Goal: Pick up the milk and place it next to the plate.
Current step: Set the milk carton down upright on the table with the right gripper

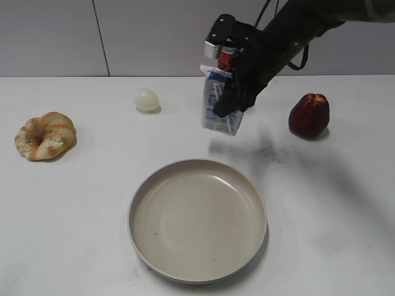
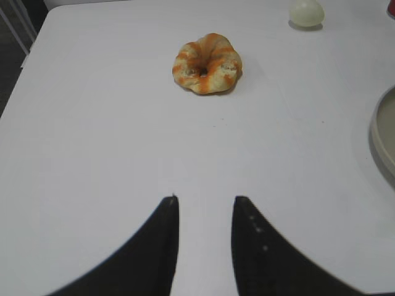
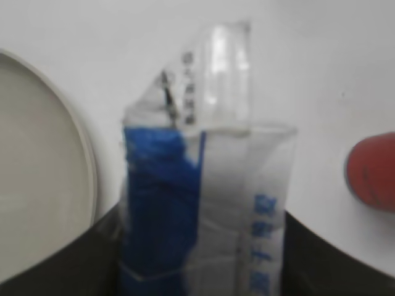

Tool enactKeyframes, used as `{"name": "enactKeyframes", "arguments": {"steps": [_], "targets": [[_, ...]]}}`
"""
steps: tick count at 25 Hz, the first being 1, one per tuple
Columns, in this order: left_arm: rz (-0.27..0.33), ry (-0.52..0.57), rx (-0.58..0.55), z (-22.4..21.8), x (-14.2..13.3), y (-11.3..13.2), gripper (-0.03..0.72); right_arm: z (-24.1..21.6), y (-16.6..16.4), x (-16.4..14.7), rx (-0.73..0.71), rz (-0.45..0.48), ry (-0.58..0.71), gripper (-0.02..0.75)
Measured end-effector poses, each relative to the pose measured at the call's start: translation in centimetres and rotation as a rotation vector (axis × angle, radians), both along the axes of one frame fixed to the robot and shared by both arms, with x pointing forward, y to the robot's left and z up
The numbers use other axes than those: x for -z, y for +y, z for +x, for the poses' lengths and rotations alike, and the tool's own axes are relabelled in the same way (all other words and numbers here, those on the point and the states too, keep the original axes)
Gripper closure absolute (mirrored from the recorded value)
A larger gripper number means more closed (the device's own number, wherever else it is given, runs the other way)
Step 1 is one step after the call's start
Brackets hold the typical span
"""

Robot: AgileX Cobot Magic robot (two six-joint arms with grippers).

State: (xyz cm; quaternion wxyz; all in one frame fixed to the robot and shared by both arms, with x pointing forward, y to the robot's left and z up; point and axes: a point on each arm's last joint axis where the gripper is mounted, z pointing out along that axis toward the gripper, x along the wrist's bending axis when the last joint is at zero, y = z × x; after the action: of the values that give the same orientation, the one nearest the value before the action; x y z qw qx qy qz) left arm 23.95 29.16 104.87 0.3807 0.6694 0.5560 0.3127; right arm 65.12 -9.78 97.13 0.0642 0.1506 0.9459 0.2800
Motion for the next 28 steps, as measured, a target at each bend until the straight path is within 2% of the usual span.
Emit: {"name": "enactKeyframes", "arguments": {"steps": [10,18,20,25,28], "targets": [[0.000,0.000,0.000,0.0,0.0,0.0,0.459,-1.6,4.2,2.2,-0.181,-0.033,-0.052,0.428],[0.000,0.000,0.000,0.0,0.0,0.0,0.459,-1.4,4.4,4.9,-0.207,-0.077,-0.024,0.423],[0.000,0.000,0.000,0.0,0.0,0.0,0.459,-1.4,4.4,5.0,-0.206,-0.080,-0.027,0.387],[0.000,0.000,0.000,0.0,0.0,0.0,0.459,-1.3,4.6,4.7,-0.185,-0.051,-0.033,0.206],[0.000,0.000,0.000,0.0,0.0,0.0,0.459,-1.4,4.7,3.1,-0.169,-0.023,-0.052,0.152]]}}
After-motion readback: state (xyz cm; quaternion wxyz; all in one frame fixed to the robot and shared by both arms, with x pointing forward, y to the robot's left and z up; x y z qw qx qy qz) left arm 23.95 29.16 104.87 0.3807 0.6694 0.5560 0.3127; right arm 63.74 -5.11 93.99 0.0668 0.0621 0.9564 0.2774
